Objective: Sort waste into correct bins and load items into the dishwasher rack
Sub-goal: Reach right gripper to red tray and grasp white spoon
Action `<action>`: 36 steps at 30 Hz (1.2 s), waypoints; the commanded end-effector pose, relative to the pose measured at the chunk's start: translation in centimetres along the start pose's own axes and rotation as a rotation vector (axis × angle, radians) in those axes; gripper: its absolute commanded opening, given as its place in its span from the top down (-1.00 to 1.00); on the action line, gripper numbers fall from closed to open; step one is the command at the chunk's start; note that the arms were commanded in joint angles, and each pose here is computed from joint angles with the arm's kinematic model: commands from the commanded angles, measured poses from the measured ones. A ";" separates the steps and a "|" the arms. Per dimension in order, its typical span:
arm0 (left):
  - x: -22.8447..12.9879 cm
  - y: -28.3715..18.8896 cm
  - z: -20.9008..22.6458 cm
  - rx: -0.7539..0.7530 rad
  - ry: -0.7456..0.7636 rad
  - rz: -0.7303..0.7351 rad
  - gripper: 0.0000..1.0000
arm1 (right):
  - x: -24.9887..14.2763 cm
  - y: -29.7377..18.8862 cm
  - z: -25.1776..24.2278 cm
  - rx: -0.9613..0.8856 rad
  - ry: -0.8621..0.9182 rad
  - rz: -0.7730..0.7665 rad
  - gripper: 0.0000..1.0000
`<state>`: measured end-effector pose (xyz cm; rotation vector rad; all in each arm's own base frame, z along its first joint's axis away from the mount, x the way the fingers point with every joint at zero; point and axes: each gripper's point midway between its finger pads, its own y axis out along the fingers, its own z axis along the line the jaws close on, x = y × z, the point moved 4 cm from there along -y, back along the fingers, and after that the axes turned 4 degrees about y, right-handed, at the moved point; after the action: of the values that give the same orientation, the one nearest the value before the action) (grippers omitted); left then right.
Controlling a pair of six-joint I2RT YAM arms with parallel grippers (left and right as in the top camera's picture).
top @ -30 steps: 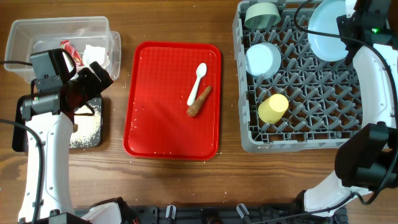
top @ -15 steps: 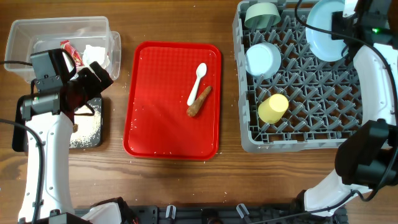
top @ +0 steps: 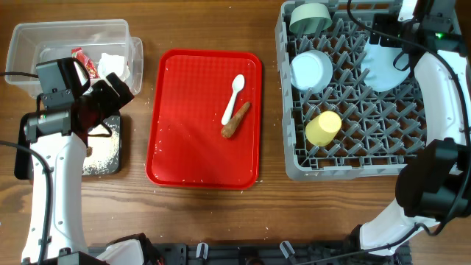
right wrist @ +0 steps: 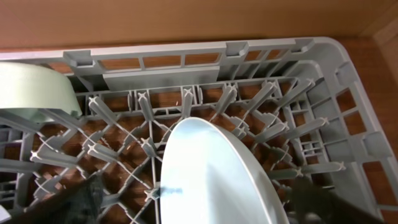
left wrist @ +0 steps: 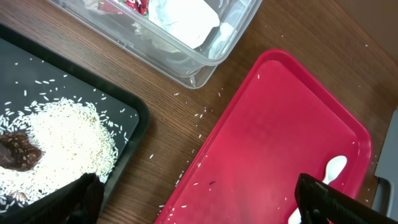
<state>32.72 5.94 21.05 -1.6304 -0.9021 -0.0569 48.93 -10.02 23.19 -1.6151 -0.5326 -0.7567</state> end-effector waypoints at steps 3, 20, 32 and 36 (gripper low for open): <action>0.8 -0.9 -0.1 -0.004 0.015 -0.037 -1.00 | 6.4 -11.2 0.1 0.070 0.130 -0.262 -0.99; 0.8 -0.9 -0.1 -0.004 0.015 -0.037 -1.00 | -1.7 -12.6 28.0 0.717 0.094 0.101 -0.82; 0.8 -0.9 -0.1 -0.004 0.015 -0.037 -1.00 | -14.5 -1.5 36.8 0.376 0.073 0.305 -0.21; 0.8 -0.9 -0.1 -0.004 0.015 -0.037 -1.00 | -17.3 0.5 36.8 0.333 0.073 0.377 -0.04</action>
<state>32.72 5.94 21.05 -1.6305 -0.9024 -0.0566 44.10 27.79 10.48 -1.2597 -0.3399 -0.4048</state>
